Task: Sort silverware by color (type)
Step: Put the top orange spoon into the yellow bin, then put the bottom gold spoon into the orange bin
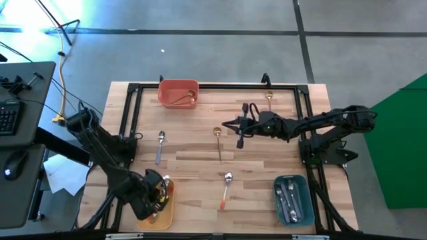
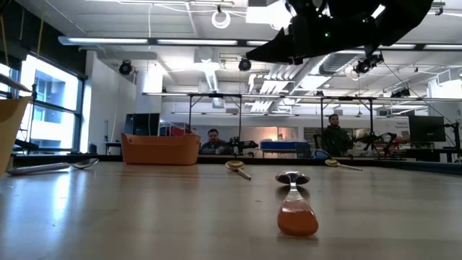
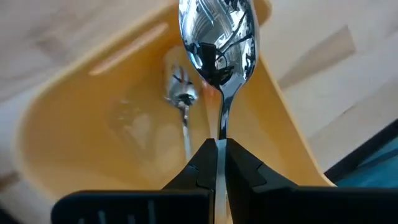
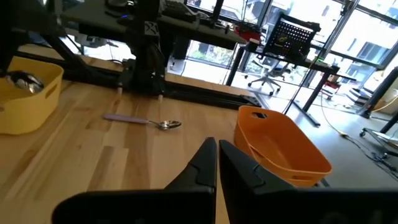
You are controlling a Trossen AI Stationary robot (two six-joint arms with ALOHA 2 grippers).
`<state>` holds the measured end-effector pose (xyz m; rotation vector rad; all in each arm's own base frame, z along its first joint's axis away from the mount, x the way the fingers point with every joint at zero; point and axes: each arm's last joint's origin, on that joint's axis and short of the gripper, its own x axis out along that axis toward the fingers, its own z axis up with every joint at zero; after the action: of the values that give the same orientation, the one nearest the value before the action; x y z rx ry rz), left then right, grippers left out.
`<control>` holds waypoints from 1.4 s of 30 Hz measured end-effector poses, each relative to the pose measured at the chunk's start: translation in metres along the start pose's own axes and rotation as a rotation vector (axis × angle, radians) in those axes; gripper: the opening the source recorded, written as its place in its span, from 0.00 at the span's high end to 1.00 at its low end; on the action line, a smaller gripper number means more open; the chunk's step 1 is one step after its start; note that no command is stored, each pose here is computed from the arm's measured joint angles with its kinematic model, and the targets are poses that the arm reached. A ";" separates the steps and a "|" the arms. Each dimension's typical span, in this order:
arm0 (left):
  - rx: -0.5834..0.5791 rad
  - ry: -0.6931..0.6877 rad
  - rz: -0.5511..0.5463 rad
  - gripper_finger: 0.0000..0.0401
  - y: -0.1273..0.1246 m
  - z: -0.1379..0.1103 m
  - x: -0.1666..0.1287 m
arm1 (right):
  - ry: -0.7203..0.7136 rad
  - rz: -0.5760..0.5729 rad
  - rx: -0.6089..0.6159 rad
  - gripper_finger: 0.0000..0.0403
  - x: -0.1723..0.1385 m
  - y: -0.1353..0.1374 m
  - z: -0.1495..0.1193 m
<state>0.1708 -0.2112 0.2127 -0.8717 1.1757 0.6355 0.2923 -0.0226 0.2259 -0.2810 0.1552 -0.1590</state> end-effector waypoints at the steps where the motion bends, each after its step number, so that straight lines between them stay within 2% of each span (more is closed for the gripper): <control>1: -0.002 0.005 -0.011 1.00 0.001 -0.001 0.003 | -0.001 0.003 0.002 1.00 0.000 0.001 0.000; 4: -0.009 0.016 -0.038 1.00 0.004 -0.006 0.011 | -0.003 0.008 0.008 1.00 0.000 0.002 0.001; 10: -0.030 0.032 0.008 1.00 0.018 -0.015 0.021 | -0.003 0.008 0.008 1.00 0.000 0.002 0.001; 17: -0.036 0.055 -0.035 1.00 0.023 -0.022 0.029 | -0.003 0.008 0.008 1.00 0.000 0.002 0.001; 23: 0.037 0.068 -0.049 0.88 0.019 -0.023 0.026 | 0.000 0.010 0.008 1.00 0.000 0.003 0.001; 27: 0.118 0.084 -0.066 0.78 0.013 -0.023 0.020 | 0.018 0.012 0.005 1.00 -0.001 0.003 0.000; 32: 0.248 0.069 -0.066 0.70 0.008 -0.019 0.010 | 0.063 -0.058 0.043 0.98 -0.015 0.001 0.009; 39: 0.541 -0.072 -0.116 0.75 0.001 0.005 -0.005 | 0.276 -0.300 0.061 0.84 -0.047 0.000 0.012; 42: 0.696 -0.175 -0.094 0.79 -0.001 0.024 -0.007 | 0.391 -0.465 0.085 0.78 -0.060 -0.005 0.005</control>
<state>0.1821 -0.1916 0.2233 -0.2694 1.0820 0.1865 0.2337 -0.0158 0.2397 -0.1952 0.4696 -0.6822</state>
